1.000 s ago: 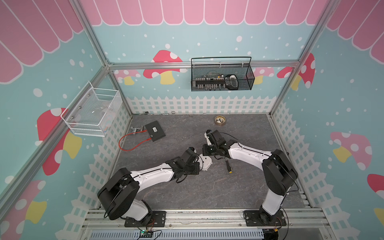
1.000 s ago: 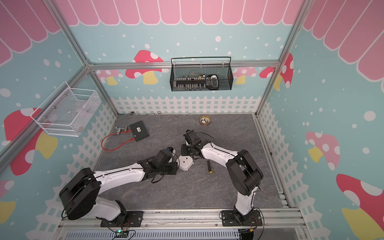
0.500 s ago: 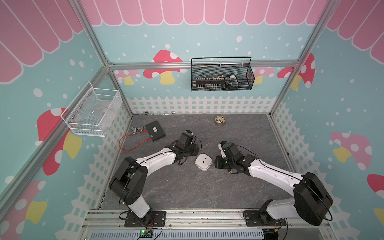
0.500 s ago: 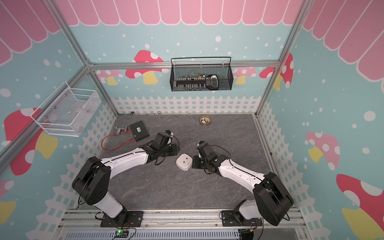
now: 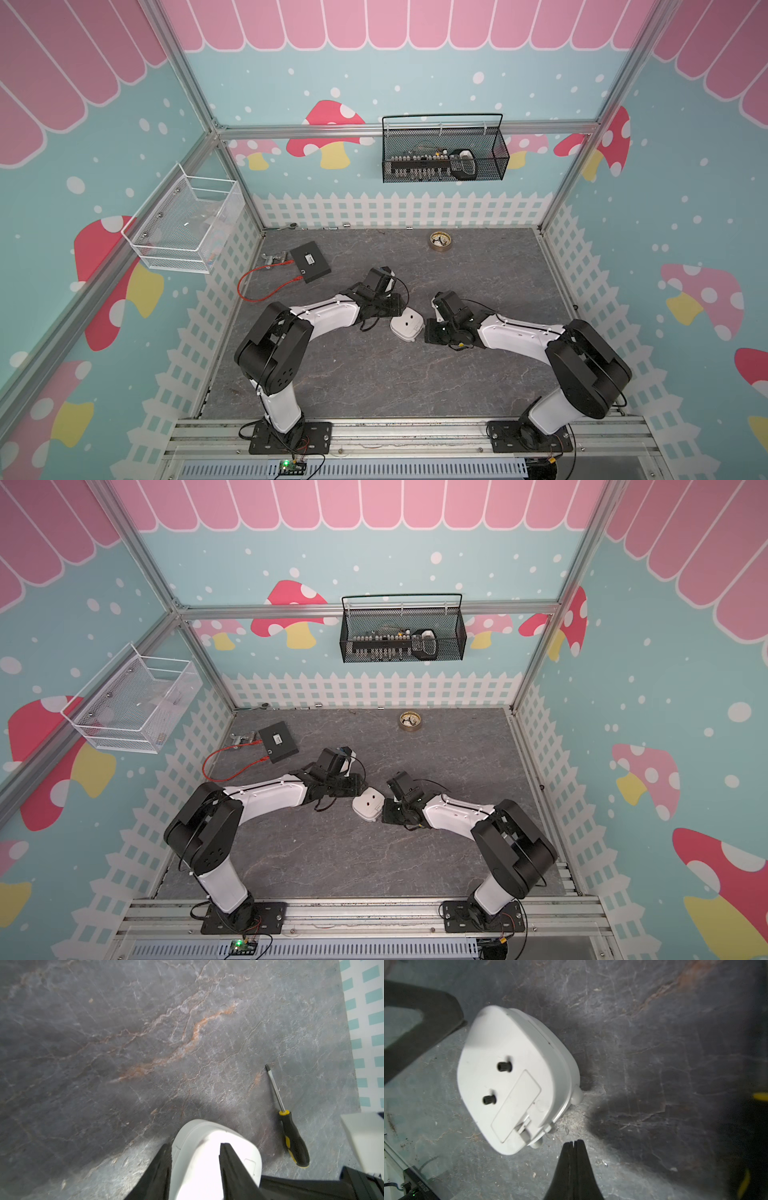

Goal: Remove the battery from the alarm
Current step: Adjust the alarm at the center of the board.

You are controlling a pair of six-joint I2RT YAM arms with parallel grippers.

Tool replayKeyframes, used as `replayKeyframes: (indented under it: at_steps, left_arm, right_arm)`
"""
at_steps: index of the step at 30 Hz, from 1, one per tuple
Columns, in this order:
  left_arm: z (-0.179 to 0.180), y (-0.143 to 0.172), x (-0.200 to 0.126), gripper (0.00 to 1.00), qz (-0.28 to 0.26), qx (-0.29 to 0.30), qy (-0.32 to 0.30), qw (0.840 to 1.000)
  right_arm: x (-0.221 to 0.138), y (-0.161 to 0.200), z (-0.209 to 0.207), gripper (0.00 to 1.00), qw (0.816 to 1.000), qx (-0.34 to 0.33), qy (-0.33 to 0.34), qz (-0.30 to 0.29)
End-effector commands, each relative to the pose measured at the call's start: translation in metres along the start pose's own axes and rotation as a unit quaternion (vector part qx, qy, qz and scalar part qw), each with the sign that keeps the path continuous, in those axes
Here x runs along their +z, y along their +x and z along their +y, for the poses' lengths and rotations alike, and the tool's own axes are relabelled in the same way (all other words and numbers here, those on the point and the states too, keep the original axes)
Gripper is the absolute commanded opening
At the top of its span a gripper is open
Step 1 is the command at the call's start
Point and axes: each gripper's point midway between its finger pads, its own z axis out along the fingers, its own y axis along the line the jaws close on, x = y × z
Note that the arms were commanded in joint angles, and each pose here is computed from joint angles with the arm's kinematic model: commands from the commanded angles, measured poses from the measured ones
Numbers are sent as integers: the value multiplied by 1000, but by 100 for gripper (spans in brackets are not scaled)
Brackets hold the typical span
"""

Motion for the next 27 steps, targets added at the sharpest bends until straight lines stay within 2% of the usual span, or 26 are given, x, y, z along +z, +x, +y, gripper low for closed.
replayKeyframes:
  at_steps: [1, 6, 22, 24, 27]
  left_arm:
    - [-2, 4, -7, 42, 0, 8, 13, 1000]
    - [5, 19, -2, 44, 14, 3, 14, 1000]
    - [1, 61, -31, 44, 24, -11, 37, 999]
    - [4, 61, -32, 44, 19, -14, 31, 999]
    - [5, 59, -31, 44, 17, -14, 28, 999]
  right_arm:
    - [5, -8, 2, 1, 1000, -9, 3, -12]
    - [13, -22, 11, 0, 1000, -17, 2, -18]
    - [19, -50, 33, 2, 999, -47, -4, -28]
    - [13, -54, 34, 5, 998, -50, -1, -34]
    - [-6, -60, 39, 21, 997, -52, -3, -52]
